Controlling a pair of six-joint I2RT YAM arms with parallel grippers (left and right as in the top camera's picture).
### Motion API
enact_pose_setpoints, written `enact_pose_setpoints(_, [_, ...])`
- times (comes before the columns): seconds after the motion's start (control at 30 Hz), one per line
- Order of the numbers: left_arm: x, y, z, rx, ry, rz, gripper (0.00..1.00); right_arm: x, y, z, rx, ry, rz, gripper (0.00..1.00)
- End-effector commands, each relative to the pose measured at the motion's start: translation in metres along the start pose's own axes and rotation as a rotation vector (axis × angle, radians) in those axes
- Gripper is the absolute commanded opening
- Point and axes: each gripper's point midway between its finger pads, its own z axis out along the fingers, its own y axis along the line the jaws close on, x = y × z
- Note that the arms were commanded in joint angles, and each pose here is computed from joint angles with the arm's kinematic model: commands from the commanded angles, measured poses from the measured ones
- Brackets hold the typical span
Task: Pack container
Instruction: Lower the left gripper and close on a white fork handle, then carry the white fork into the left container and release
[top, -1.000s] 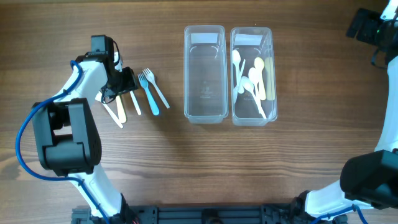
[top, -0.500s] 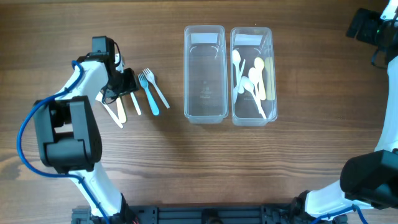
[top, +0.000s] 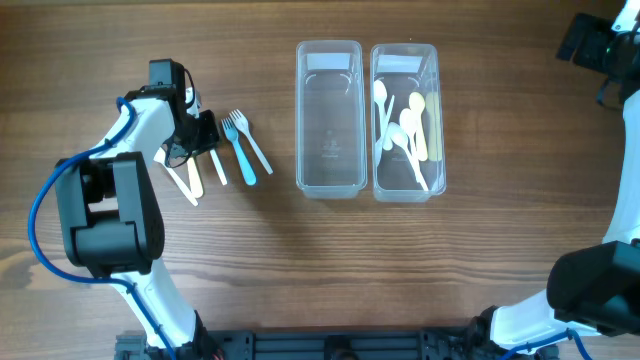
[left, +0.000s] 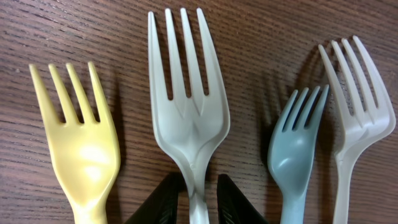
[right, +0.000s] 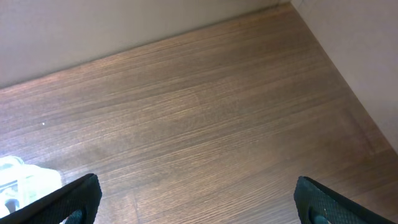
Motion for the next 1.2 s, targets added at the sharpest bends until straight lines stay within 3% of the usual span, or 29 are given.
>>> enact_pose_setpoints(0.0, [0.008,0.000,0.009,0.007,0.034,-0.006,0.24,0.004,0.004,0.005,-0.008,0.014,0.000,1.00])
enact_pose_setpoints(0.3, [0.010,0.001,0.011,-0.087,0.018,0.037,0.17,0.004,0.004,0.005,-0.008,0.014,-0.001,1.00])
enact_pose_setpoints(0.57, [0.009,-0.009,0.005,-0.085,0.013,0.060,0.04,0.004,0.004,0.005,-0.008,0.014,-0.001,1.00])
enact_pose_setpoints(0.67, [0.001,-0.013,-0.006,-0.077,-0.016,0.063,0.04,0.004,0.004,0.005,-0.008,0.014,0.000,1.00])
enact_pose_setpoints(0.97, [-0.042,-0.043,-0.102,0.003,-0.272,0.064,0.04,0.004,0.004,0.005,-0.008,0.014,0.000,1.00])
enact_pose_setpoints(1.17, [-0.045,-0.087,-0.173,0.130,-0.433,0.105,0.04,0.004,0.004,0.005,-0.008,0.014,0.000,1.00])
